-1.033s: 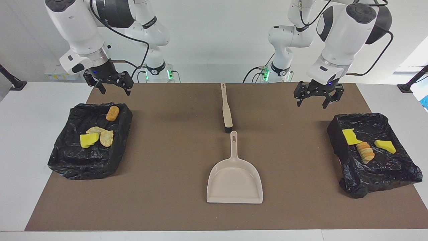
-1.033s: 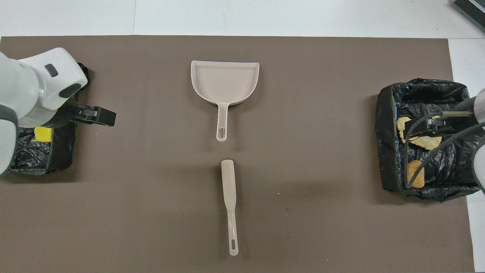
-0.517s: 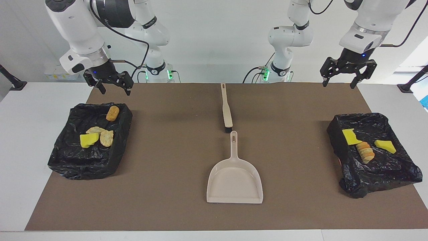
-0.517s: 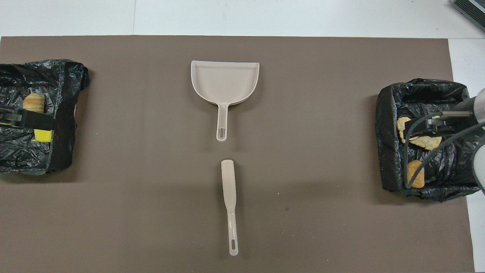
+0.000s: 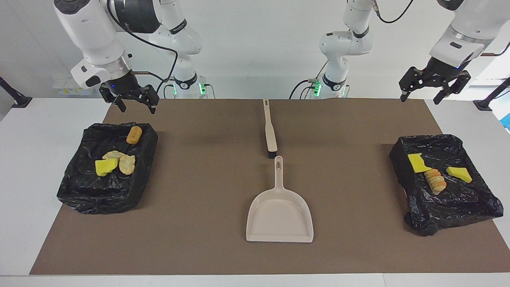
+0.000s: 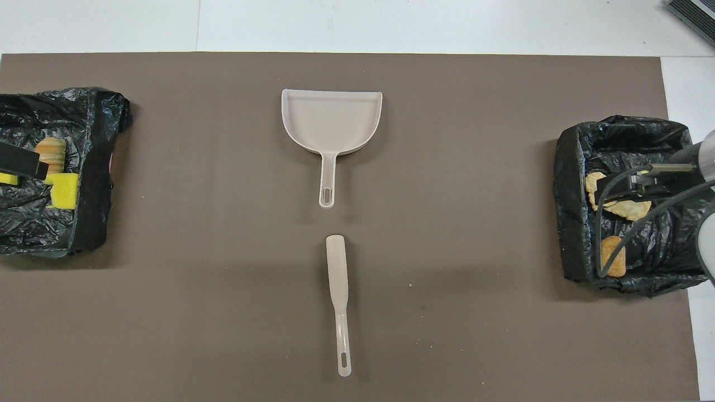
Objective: Sweep and dump trash in bin
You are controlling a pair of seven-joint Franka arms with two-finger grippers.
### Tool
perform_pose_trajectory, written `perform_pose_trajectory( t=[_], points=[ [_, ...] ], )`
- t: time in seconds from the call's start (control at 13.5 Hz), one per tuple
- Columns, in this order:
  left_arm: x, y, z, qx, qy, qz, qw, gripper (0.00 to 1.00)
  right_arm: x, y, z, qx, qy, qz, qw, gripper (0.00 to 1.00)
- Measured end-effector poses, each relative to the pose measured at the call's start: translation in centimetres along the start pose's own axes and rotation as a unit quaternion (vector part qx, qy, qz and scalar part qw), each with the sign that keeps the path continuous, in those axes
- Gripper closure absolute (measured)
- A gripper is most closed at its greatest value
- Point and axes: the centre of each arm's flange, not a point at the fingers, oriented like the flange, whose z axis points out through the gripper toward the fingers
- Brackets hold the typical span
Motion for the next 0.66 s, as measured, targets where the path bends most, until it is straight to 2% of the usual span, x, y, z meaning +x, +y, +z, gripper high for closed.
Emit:
perform_pose_trajectory(
  t=[0.44, 0.66],
  points=[
    [-3.4, 0.1, 0.8, -0.002, -0.010, -0.004, 1.000, 0.00, 0.0, 0.0, 0.0, 0.000, 0.000, 0.000, 1.000, 0.00],
    [-4.0, 0.2, 0.9, -0.001, -0.007, -0.004, 1.000, 0.00, 0.0, 0.0, 0.0, 0.000, 0.000, 0.000, 1.000, 0.00]
  ],
)
